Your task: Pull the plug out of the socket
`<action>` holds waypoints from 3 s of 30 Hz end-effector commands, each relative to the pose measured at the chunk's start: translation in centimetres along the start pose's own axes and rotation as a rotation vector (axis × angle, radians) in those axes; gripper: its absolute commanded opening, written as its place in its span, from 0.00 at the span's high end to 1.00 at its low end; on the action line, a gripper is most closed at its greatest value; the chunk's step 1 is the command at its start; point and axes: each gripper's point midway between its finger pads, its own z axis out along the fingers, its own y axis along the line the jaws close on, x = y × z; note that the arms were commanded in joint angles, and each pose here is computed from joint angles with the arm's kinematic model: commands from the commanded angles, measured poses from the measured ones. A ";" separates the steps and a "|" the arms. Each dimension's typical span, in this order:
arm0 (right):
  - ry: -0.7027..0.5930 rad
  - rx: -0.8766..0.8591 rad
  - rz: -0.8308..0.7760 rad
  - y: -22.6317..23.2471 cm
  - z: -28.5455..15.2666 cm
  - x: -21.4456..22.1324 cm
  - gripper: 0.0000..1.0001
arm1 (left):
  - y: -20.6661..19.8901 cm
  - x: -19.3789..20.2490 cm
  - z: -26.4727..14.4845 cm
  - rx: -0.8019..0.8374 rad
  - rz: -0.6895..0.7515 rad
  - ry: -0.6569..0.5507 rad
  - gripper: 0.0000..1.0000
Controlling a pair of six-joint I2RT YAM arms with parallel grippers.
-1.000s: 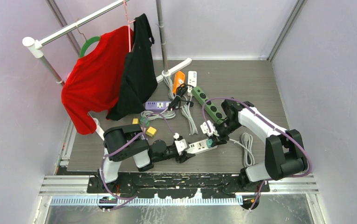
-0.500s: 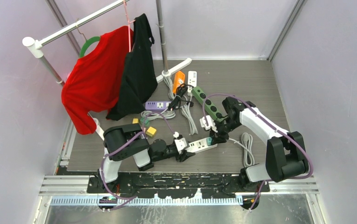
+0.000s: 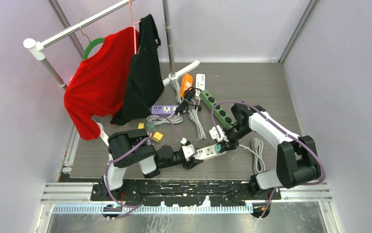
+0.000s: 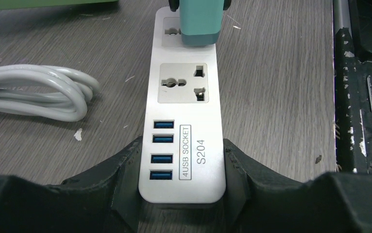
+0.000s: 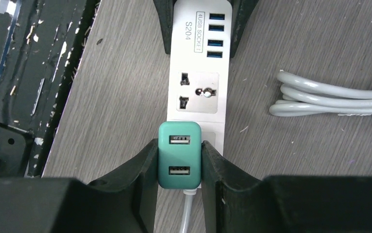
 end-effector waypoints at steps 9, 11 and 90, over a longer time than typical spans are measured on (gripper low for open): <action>0.073 0.186 0.251 -3.7 -1.4 -0.3 0.99 | 0.5 2.7 -0.8 -0.025 -0.002 0.085 1.00; 0.078 0.197 0.263 -3.7 -2.1 0.0 0.99 | 0.5 2.7 -0.8 -0.025 -0.003 0.084 1.00; -0.301 0.144 0.724 -5.3 -4.0 -6.5 0.98 | 0.4 -5.2 -2.4 -0.111 -0.406 0.193 0.09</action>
